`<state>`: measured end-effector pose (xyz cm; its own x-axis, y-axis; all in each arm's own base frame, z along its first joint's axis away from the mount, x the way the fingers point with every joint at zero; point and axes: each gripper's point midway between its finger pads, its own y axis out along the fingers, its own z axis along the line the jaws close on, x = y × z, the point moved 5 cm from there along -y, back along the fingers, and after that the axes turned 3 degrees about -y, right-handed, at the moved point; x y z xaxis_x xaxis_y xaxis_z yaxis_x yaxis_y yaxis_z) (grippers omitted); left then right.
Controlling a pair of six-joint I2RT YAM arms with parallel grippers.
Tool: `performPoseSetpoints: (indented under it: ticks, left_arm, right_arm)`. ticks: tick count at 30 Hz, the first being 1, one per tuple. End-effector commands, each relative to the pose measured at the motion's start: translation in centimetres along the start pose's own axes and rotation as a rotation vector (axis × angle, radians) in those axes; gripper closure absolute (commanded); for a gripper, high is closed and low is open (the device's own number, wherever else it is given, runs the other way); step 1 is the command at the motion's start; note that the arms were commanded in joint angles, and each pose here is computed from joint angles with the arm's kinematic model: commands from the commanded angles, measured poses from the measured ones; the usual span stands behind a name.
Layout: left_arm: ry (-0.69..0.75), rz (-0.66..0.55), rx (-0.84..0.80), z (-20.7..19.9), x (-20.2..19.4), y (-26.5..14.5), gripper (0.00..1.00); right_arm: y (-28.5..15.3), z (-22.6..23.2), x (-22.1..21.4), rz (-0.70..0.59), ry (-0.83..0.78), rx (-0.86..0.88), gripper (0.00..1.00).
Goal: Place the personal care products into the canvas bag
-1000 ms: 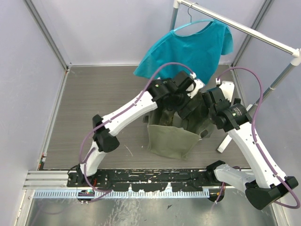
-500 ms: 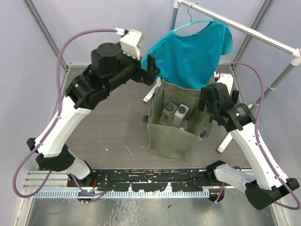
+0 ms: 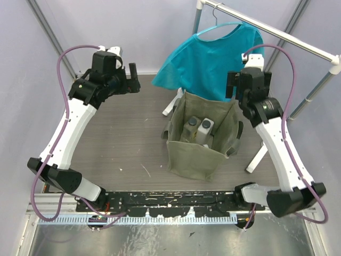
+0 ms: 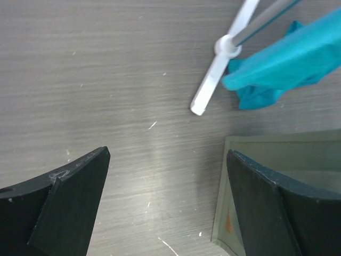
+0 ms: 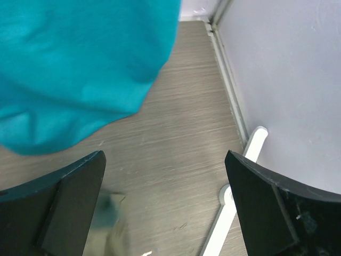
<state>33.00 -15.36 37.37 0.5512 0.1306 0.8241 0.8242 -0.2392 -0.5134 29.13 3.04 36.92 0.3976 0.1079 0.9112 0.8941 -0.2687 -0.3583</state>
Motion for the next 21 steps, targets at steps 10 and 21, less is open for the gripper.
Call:
performPoseSetpoints:
  ticks: [10, 21]
  left_arm:
    - [-0.166, 0.176, 0.292, 6.2, -2.3, 2.7, 0.02]
    - [-0.154, 0.201, 0.466, 8.1, -2.6, 2.8, 0.02]
  right_arm:
    - [9.3, -7.0, -3.9, 0.067, 0.082, -0.112, 0.0]
    - [9.5, -7.4, -7.0, 0.125, 0.081, -0.148, 0.0]
